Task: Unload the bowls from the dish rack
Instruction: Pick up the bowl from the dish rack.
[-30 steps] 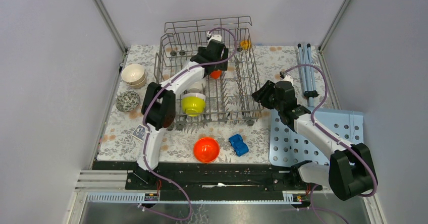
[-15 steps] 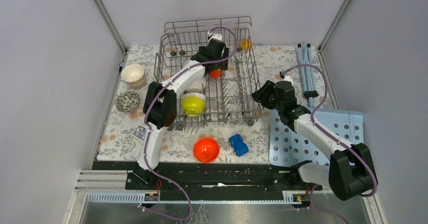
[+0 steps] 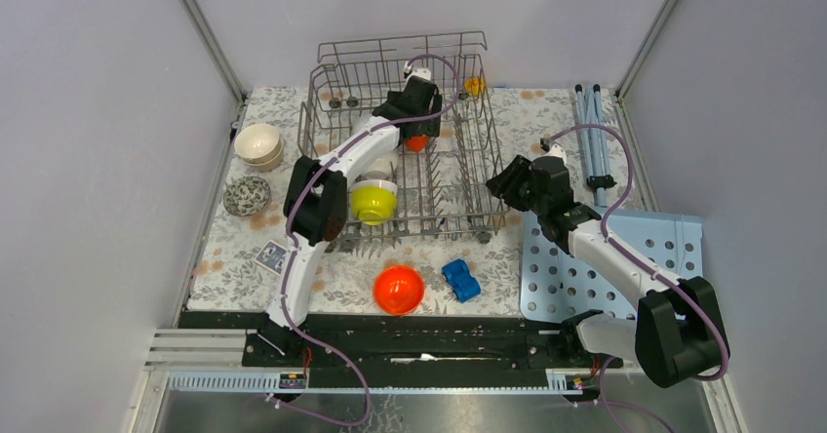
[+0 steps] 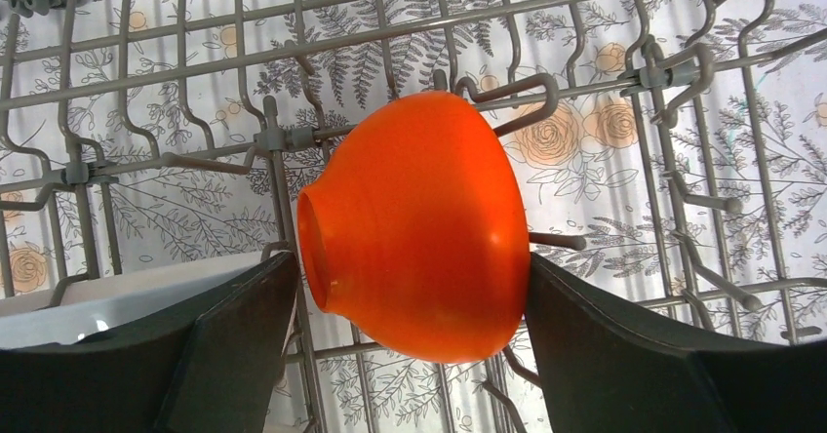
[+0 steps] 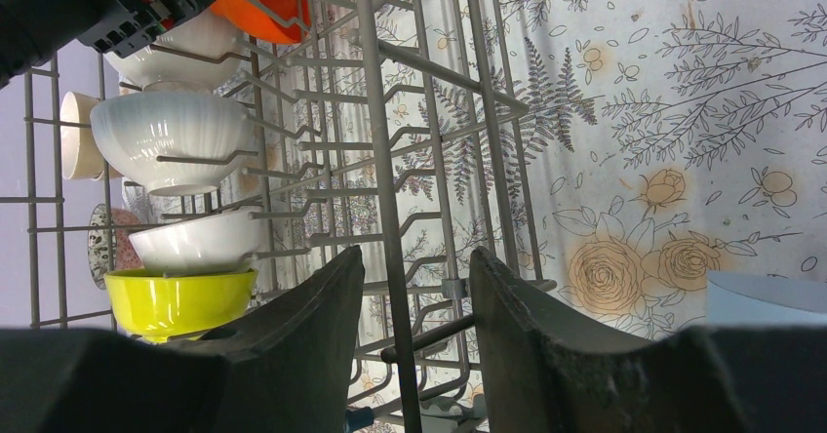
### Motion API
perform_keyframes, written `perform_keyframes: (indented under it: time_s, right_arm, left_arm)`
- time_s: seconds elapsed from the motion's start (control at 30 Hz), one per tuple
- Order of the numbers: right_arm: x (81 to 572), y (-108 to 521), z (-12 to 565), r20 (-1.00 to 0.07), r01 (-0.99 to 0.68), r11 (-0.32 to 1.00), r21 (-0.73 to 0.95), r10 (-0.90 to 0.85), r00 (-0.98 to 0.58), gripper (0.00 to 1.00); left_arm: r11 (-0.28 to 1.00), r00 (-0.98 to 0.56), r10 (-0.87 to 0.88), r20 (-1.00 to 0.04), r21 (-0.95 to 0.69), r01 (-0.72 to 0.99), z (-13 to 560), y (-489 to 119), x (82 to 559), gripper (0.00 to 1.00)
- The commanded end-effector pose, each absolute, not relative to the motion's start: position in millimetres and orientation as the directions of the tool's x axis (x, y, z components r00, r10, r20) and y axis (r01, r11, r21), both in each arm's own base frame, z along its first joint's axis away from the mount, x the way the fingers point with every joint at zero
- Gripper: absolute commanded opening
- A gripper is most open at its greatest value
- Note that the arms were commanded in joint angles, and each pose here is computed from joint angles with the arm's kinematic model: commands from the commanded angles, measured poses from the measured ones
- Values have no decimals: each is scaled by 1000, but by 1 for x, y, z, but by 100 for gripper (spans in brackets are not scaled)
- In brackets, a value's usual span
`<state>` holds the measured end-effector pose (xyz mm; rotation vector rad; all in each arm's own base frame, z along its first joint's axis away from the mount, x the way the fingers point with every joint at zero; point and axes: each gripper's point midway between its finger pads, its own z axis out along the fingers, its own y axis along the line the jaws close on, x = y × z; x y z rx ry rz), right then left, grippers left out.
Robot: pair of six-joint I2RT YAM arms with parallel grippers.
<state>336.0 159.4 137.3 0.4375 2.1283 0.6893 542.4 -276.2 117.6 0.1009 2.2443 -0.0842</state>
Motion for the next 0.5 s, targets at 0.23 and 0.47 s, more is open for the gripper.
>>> perform_keyframes:
  time_s: [0.23, 0.47]
  right_arm:
    - [328, 172, 142, -595, 19, 769, 639, 510, -621, 51]
    - [328, 173, 142, -595, 18, 768, 640, 510, -621, 51]
  left_arm:
    - [991, -634, 83, -769, -5, 135, 100, -286, 545, 79]
    - [990, -597, 96, -796, 16, 138, 112, -290, 546, 65]
